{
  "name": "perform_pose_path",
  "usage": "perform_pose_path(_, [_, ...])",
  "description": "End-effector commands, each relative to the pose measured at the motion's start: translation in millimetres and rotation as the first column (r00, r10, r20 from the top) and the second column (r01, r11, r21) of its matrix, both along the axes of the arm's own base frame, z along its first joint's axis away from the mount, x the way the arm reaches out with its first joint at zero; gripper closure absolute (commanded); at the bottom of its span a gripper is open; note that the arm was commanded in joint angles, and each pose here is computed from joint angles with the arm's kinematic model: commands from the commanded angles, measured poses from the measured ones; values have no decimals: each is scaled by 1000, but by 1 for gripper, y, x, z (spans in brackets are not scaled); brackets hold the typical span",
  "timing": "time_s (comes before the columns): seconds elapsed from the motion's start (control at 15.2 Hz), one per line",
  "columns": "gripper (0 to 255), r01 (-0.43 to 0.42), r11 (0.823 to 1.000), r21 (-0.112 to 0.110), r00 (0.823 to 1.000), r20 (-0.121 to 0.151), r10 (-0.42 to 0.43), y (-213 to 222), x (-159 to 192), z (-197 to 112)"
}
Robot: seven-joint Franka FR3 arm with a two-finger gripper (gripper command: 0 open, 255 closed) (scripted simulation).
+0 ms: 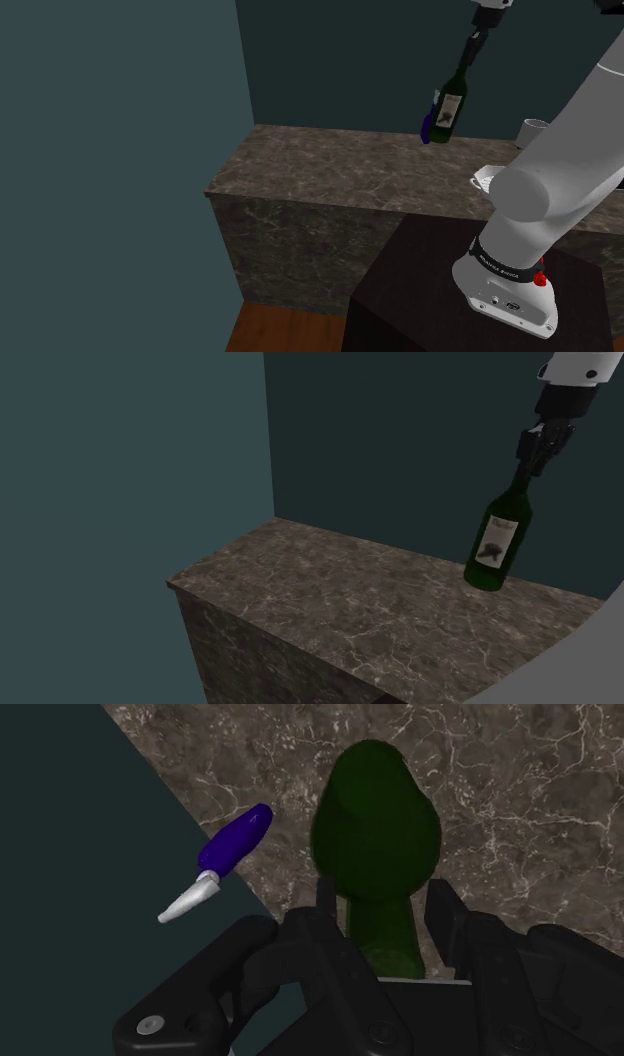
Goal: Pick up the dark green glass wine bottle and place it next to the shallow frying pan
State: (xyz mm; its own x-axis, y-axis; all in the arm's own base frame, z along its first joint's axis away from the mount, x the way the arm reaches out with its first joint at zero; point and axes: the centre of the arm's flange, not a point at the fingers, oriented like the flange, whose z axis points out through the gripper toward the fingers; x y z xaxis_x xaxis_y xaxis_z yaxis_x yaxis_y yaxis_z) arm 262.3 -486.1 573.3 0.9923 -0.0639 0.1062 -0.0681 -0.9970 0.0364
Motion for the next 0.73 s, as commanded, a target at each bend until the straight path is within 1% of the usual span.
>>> perform_pose_path(0.0, [255, -2, 1000, -1, 1000, 0, 2, -17, -15, -1])
perform_pose_path(0.66, [255, -2, 1000, -1, 1000, 0, 2, -17, -15, -54])
